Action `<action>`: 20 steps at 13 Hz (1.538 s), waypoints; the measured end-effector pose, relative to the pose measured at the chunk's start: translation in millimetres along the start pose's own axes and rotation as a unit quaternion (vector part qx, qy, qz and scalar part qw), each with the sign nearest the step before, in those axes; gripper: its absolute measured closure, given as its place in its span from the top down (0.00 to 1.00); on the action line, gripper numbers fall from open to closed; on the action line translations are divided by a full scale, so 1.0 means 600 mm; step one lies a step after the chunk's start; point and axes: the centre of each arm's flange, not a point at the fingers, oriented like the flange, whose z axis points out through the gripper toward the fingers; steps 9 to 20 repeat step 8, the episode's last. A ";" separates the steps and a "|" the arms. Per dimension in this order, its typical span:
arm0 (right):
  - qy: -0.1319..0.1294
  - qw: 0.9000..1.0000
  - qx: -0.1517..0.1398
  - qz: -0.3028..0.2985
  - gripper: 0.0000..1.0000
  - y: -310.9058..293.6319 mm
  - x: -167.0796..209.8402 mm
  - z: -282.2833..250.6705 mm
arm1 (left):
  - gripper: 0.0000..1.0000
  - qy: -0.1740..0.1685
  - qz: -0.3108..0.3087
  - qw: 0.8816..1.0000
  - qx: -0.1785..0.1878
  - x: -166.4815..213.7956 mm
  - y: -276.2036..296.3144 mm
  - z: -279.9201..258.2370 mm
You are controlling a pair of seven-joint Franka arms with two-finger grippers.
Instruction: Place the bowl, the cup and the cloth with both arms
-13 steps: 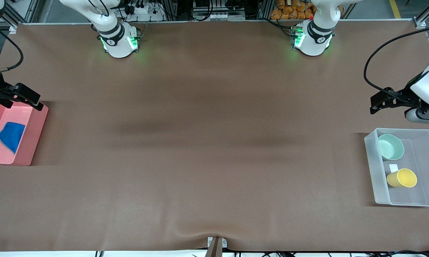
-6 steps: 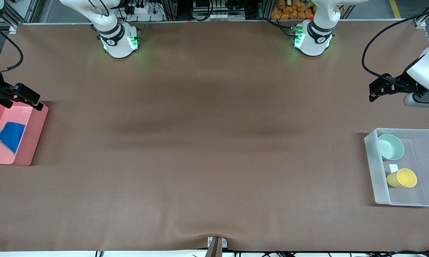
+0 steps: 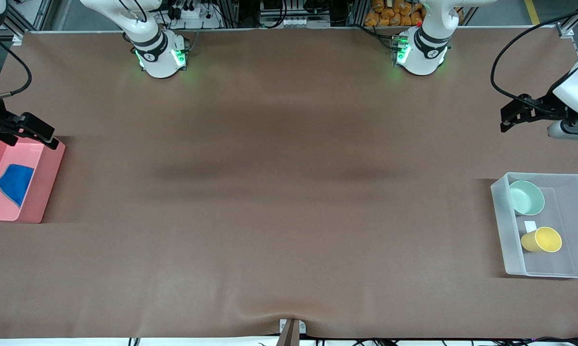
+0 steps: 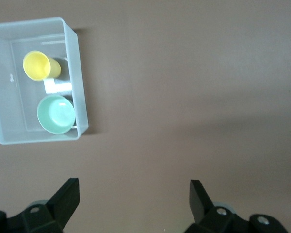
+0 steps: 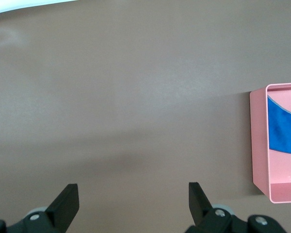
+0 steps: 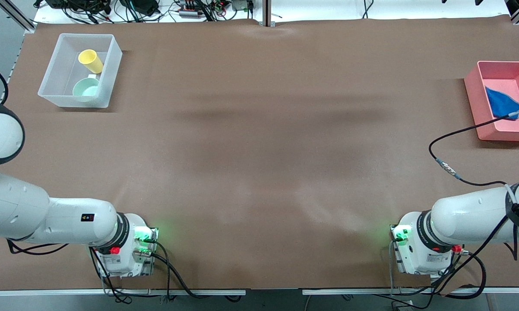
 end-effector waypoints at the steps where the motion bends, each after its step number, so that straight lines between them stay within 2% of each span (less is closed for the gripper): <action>1: 0.000 1.000 0.000 0.000 1.00 0.000 0.000 0.000 | 1.00 -0.006 -0.001 1.000 -0.002 -0.003 0.000 0.001; 6: 0.000 1.000 0.000 0.000 1.00 0.000 0.000 0.000 | 1.00 -0.016 -0.021 0.999 -0.018 -0.011 -0.002 -0.003; 20: 0.000 1.000 0.000 0.000 1.00 0.000 0.000 0.000 | 1.00 -0.020 -0.028 0.999 -0.019 -0.013 -0.006 -0.002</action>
